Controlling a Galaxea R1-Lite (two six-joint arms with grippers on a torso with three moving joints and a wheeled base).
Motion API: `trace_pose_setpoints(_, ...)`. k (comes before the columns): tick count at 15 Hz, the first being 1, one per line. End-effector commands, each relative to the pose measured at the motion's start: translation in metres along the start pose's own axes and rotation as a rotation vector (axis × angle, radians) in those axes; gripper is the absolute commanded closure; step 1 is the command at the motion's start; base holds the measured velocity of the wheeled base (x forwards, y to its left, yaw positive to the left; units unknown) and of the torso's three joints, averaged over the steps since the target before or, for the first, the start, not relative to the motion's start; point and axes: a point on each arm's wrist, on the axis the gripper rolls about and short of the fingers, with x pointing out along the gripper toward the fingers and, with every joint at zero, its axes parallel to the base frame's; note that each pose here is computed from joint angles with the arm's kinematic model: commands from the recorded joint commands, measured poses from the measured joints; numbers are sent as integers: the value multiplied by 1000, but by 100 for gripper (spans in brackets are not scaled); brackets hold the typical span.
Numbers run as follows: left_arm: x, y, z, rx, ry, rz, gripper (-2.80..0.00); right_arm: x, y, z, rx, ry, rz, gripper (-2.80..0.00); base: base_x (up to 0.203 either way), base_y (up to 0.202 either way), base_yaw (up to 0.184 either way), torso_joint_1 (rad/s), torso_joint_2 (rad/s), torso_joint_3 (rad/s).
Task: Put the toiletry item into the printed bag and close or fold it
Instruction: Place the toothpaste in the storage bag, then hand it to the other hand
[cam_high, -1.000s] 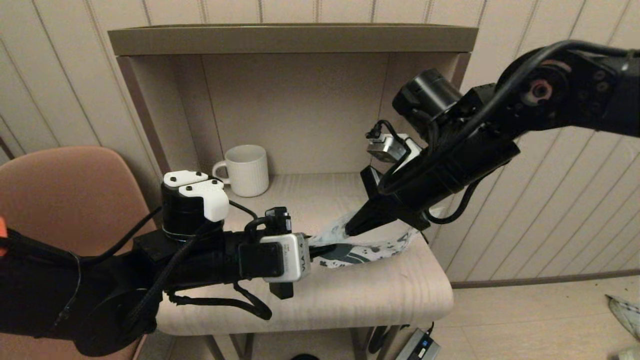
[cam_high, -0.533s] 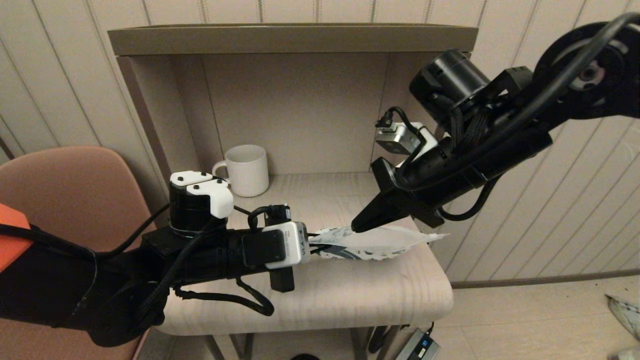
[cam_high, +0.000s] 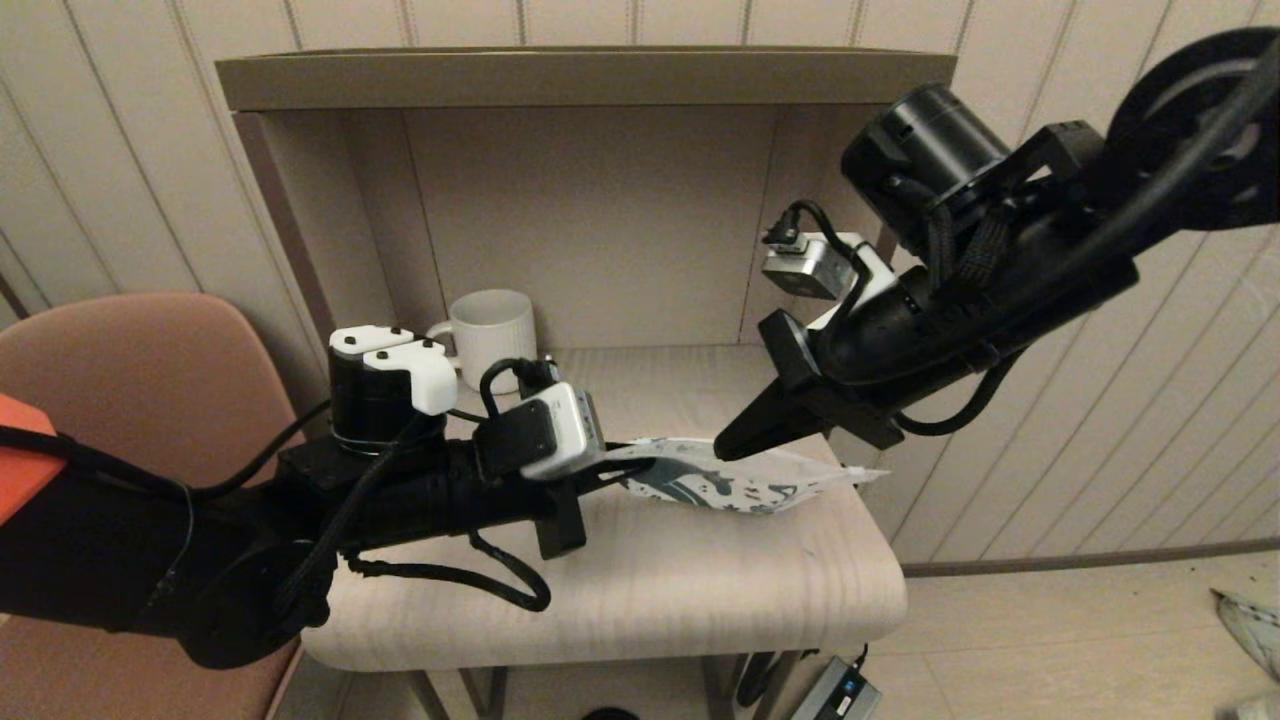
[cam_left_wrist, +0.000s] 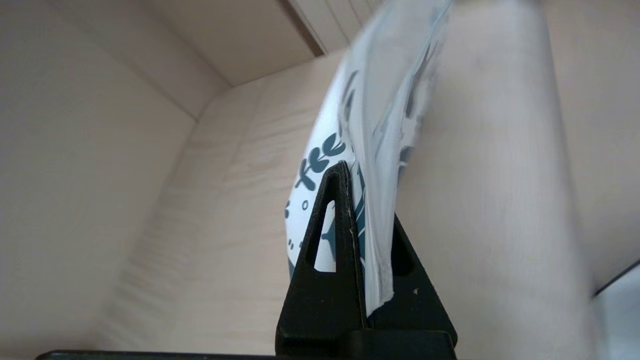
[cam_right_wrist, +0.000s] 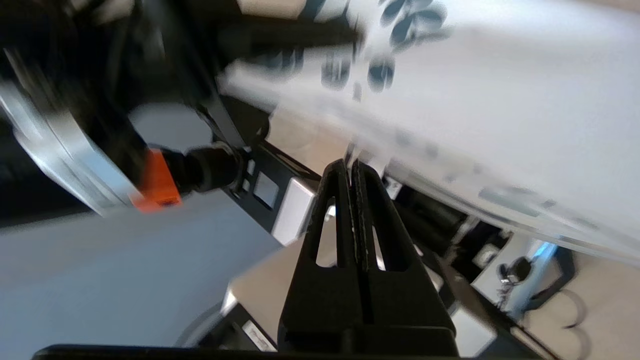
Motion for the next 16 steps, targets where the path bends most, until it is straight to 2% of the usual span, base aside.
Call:
trace_pose_setpoints(1,-1,9,2,-158,-14,30,0,-19,7,-9,-36,-28,17,0,0,0,0,0,0,0)
trace_pose_setpoints(2,-3,16,3,-206,-18,55,0,-23,9,-11,-54,-35,20,0,0,0,0,0,0,0)
trace_pose_setpoints(3,-5,22,4,-227,-21,72,0,-25,9,-13,-69,-36,20,0,0,0,0,0,0,0)
trace_pose_setpoints(4,-11,37,5,-277,-34,118,0,-37,11,-21,-108,-53,24,0,0,0,0,0,0,0)
trace_pose_setpoints(5,-12,45,6,-318,-46,135,0,-47,12,-30,-148,-68,13,0,0,0,0,0,0,0)
trace_pose_setpoints(6,-10,48,8,-348,-54,138,0,-51,6,-37,-179,-78,-32,0,0,0,0,0,0,0)
trace_pose_setpoints(8,-11,51,12,-359,-58,137,0,-55,-5,-42,-238,-126,-124,0,0,0,0,0,0,0)
trace_pose_setpoints(10,-9,48,8,-409,-20,104,0,-57,-11,-41,-288,-239,-140,0,0,0,0,0,0,0)
trace_pose_setpoints(13,-9,46,7,-428,-14,56,0,-64,-16,-44,-371,-381,-136,0,0,0,0,0,0,0)
trace_pose_setpoints(16,-10,45,7,-481,5,-72,0,-66,-35,-53,-459,-407,-189,0,0,0,0,0,0,0)
